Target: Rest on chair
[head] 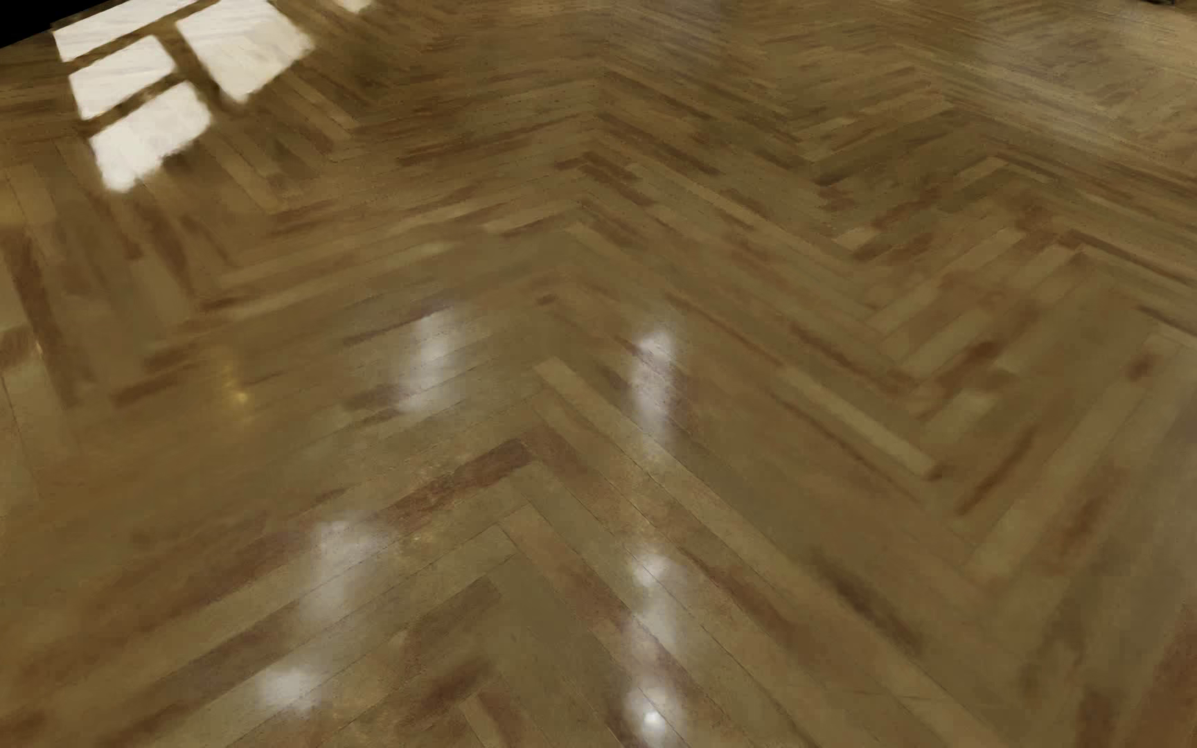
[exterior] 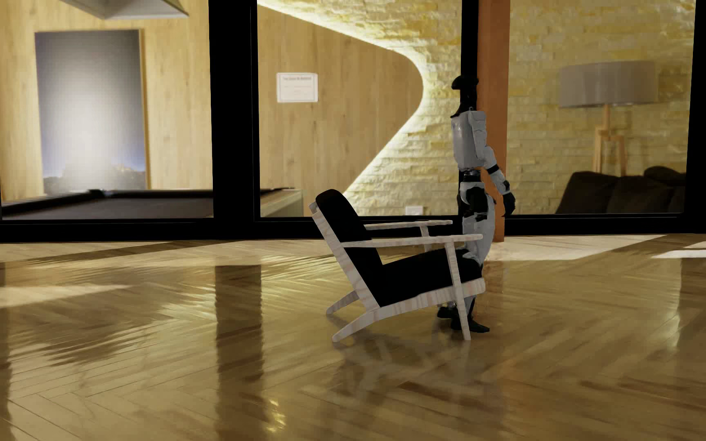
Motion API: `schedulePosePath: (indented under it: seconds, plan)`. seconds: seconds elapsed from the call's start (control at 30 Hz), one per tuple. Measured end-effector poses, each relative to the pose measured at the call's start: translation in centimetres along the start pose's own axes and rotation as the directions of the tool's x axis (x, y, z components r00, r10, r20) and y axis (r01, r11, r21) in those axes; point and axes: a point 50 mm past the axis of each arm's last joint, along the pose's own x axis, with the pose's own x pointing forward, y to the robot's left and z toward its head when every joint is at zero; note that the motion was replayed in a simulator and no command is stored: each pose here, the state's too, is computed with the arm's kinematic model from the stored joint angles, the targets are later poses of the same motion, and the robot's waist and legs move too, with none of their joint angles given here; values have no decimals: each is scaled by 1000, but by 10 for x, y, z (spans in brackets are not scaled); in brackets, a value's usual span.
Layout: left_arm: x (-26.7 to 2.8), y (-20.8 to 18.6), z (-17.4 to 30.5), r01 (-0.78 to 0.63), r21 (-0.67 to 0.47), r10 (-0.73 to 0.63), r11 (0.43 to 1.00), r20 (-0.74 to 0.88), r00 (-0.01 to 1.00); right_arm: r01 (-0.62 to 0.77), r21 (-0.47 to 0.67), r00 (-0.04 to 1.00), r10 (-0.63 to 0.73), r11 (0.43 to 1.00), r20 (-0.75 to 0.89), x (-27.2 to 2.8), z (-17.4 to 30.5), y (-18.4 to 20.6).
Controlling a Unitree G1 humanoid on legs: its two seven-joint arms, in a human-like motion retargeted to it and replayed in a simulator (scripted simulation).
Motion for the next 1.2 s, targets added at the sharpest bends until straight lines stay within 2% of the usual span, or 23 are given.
schedulePosePath:
  seconds: [0.07,0.13,0.2,0.3,0.37,0.53,0.73,0.8,0.87,0.97,1.07,1.17,1.2]
  plan:
    - [-4,25,-2,-44,44,45,998,-19,999,45,-45,999,-44,998,14,-2,7,-13]
    - [-11,49,-3,-55,168,54,984,10,998,34,-124,999,-31,992,28,-9,11,-35]
    - [-16,65,-18,-91,179,100,980,-42,994,75,-181,997,-76,981,1,-15,4,-51]
    - [-23,73,-48,-205,85,218,975,-175,960,243,-71,963,-249,967,-100,-21,-25,-65]
    - [-25,71,-59,-236,67,245,970,-222,944,314,-2,935,-309,950,-174,-25,-41,-65]
    - [-19,52,-48,-154,82,165,985,-149,975,213,-48,969,-218,976,-120,-21,-38,-51]
    - [-4,19,-11,-37,87,41,996,-50,998,113,-24,991,-114,993,-64,-8,-18,-25]
    - [-2,22,4,-25,111,26,993,-6,1000,84,-29,996,-85,996,-33,-5,-4,-25]
    - [-1,32,21,-2,165,-3,986,33,999,65,-87,998,-64,994,17,-3,17,-28]
    - [-2,45,53,7,311,-44,950,111,993,72,-223,994,-52,972,94,-2,53,-35]
    - [-7,61,97,-49,448,-57,893,220,974,132,-367,974,-51,921,222,-7,104,-48]
    - [-16,67,145,-163,603,-64,781,336,940,267,-438,927,-105,858,361,-20,151,-63]
    - [-26,78,169,-190,633,-113,750,406,907,289,-487,897,-55,824,440,-25,169,-61]
